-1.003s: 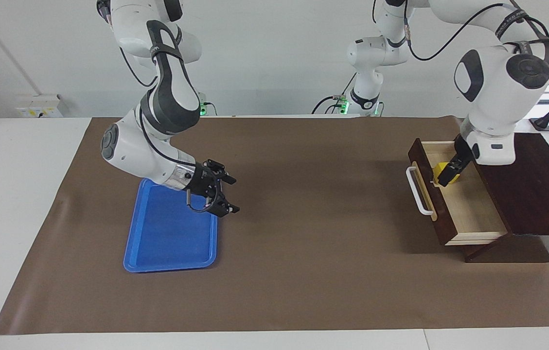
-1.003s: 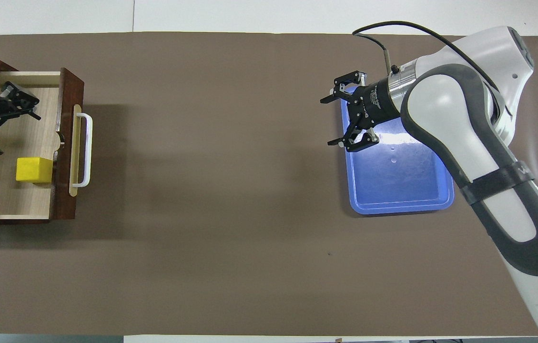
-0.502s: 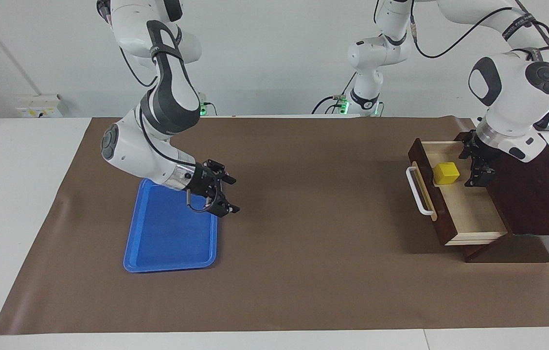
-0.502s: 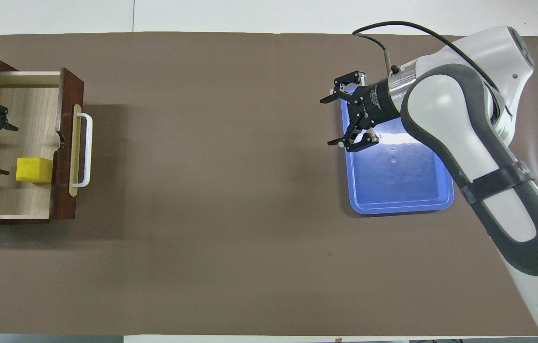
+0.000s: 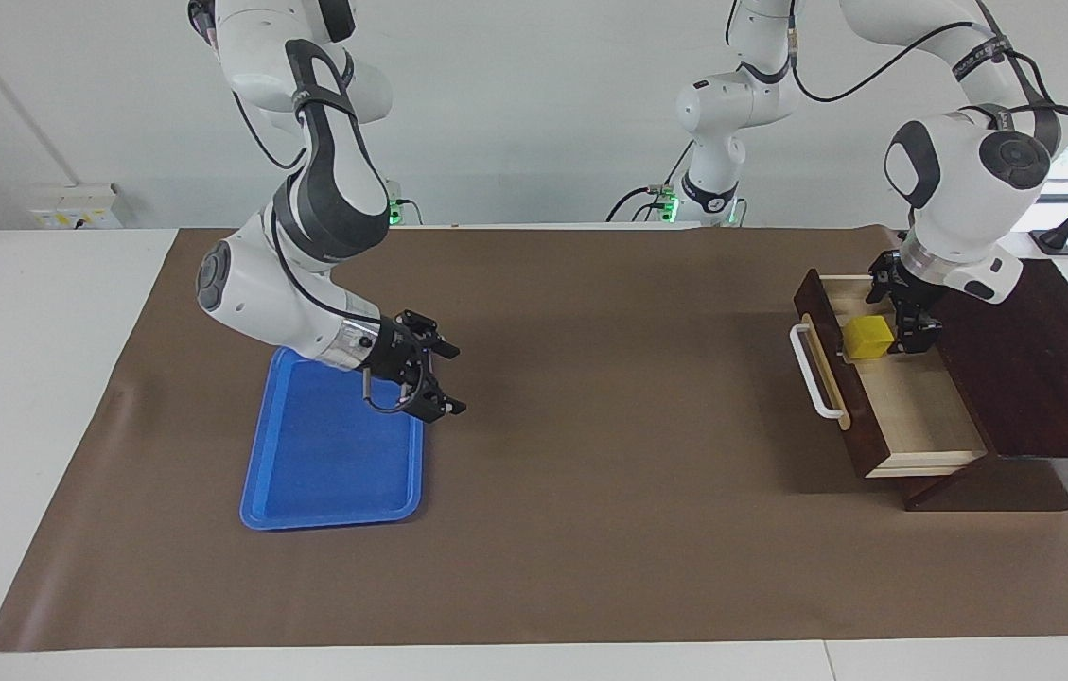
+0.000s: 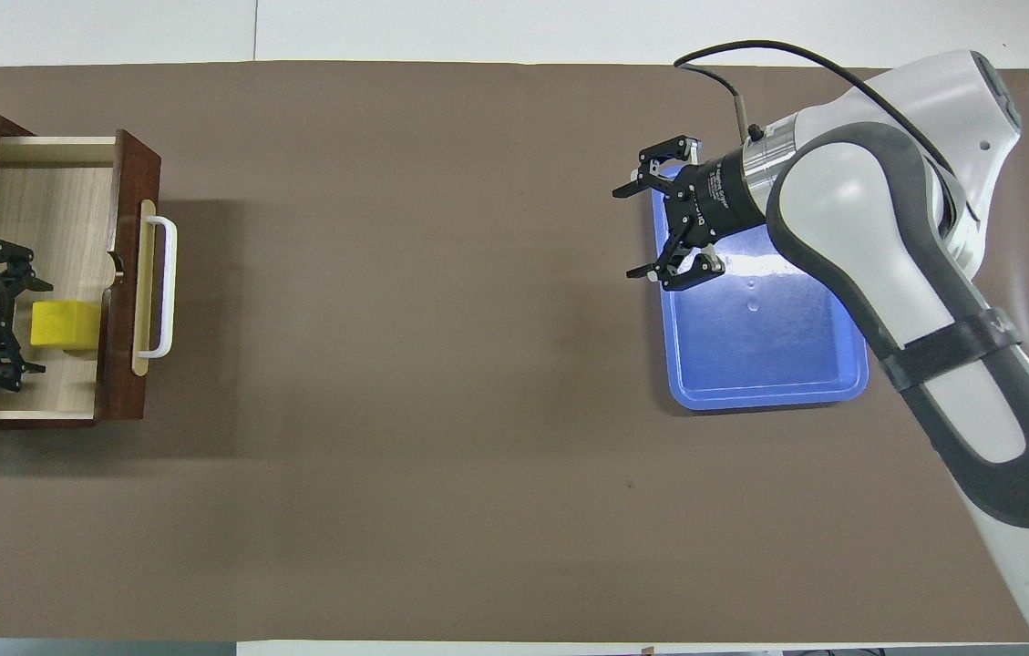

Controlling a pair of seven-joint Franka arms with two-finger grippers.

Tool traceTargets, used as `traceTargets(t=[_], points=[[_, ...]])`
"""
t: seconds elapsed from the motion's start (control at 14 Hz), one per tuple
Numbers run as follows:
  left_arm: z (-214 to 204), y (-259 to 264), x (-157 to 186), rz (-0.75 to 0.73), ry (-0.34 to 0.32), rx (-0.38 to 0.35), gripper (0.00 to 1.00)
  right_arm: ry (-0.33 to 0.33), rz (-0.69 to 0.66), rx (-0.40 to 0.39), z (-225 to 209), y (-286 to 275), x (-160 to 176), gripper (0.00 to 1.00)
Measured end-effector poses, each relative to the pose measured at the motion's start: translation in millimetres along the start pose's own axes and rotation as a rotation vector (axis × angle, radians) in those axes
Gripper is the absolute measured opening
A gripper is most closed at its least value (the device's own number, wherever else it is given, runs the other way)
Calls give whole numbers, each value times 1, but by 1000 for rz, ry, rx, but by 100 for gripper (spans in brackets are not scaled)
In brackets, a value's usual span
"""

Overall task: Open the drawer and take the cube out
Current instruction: 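Reach into the open drawer and grasp the yellow cube with the left gripper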

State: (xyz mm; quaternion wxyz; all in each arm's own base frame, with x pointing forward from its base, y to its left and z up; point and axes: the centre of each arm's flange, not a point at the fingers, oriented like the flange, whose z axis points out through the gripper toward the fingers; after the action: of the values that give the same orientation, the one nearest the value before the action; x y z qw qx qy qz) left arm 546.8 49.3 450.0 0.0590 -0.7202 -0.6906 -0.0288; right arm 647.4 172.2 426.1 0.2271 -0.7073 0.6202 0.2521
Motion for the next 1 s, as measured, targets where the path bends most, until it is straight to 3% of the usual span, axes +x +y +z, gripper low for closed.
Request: traceTargets(t=[0.5, 0.57, 0.72, 0.86, 0.93, 1.0], points=[[26, -5, -6, -29, -3, -50, 100, 0, 0, 0, 0, 0, 0, 98], [27, -5, -6, -47, -3, -59, 91, 0, 0, 0, 0, 0, 0, 98], [27, -4, -4, -78, -4, -71, 88, 0, 0, -1, 0, 0, 0, 98], [26, -4, 2, -95, -4, -78, 62, 0, 2, -5, 2, 1, 2, 98], [25, -3, 3, -100, -4, -81, 56, 1, -3, -7, 3, 2, 3, 98], [22, -2, 3, -107, -4, -87, 56, 1, -5, -8, 4, 2, 4, 98]])
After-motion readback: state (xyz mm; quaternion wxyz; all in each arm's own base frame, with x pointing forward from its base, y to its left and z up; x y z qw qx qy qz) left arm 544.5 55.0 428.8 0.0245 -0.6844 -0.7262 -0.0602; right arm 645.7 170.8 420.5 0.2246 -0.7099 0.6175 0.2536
